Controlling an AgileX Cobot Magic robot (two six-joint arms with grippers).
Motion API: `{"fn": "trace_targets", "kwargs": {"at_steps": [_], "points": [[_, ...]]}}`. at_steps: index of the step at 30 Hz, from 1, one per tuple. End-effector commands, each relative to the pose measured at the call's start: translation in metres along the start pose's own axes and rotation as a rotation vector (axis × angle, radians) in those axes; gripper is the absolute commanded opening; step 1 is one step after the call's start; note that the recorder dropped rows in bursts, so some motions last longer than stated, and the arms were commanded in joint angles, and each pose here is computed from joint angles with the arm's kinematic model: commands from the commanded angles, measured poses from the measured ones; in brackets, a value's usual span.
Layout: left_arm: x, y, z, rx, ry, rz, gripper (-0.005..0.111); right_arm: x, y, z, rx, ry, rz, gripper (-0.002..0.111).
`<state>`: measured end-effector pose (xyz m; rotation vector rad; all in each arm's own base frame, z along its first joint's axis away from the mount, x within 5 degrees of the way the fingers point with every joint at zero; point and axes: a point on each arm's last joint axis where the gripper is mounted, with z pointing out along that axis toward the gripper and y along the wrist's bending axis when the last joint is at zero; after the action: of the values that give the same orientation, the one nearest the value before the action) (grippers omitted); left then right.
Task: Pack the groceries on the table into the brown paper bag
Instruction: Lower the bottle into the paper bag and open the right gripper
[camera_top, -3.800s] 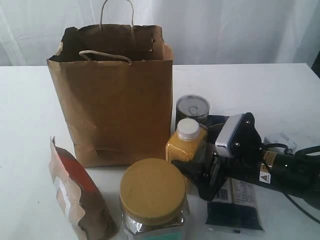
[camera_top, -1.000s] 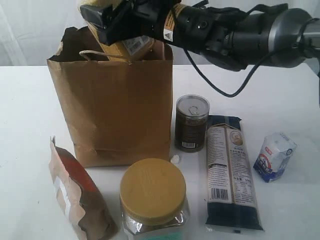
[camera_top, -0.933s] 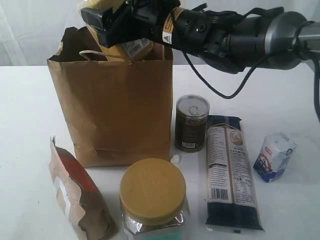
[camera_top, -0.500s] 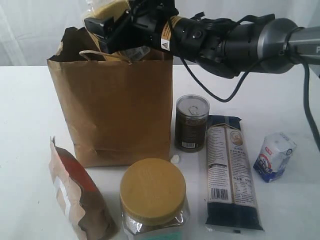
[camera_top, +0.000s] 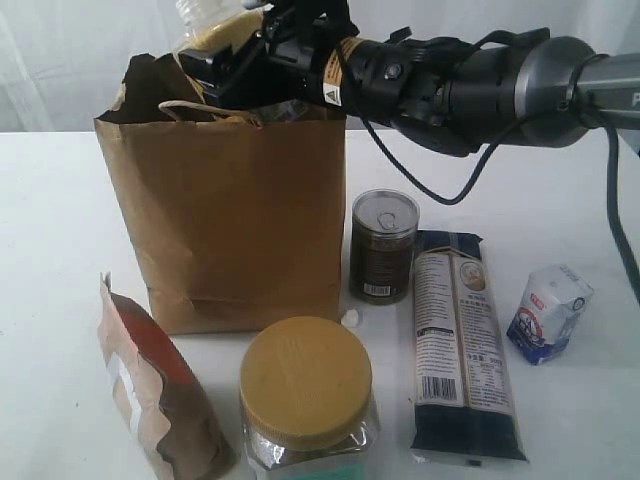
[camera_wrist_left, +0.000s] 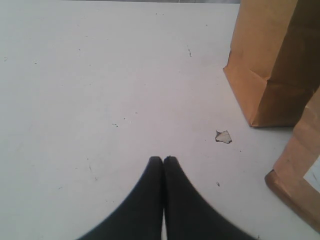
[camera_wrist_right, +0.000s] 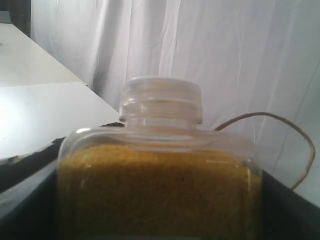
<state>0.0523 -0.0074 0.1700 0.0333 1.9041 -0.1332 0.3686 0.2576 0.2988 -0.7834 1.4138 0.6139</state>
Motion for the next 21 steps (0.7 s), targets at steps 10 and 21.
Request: {"fn": "trace_targets", "kwargs": {"at_steps": [10,21], "points": [[0.001,0.0,0.0,0.008,-0.002,-0.004,0.0,-0.014,-0.002,-0.003,0.018,-0.025,0.04,0.065],[0.001,0.0,0.0,0.008,-0.002,-0.004,0.0,-0.01,0.001,-0.003,0.06,0.059,0.108,0.065]]}}
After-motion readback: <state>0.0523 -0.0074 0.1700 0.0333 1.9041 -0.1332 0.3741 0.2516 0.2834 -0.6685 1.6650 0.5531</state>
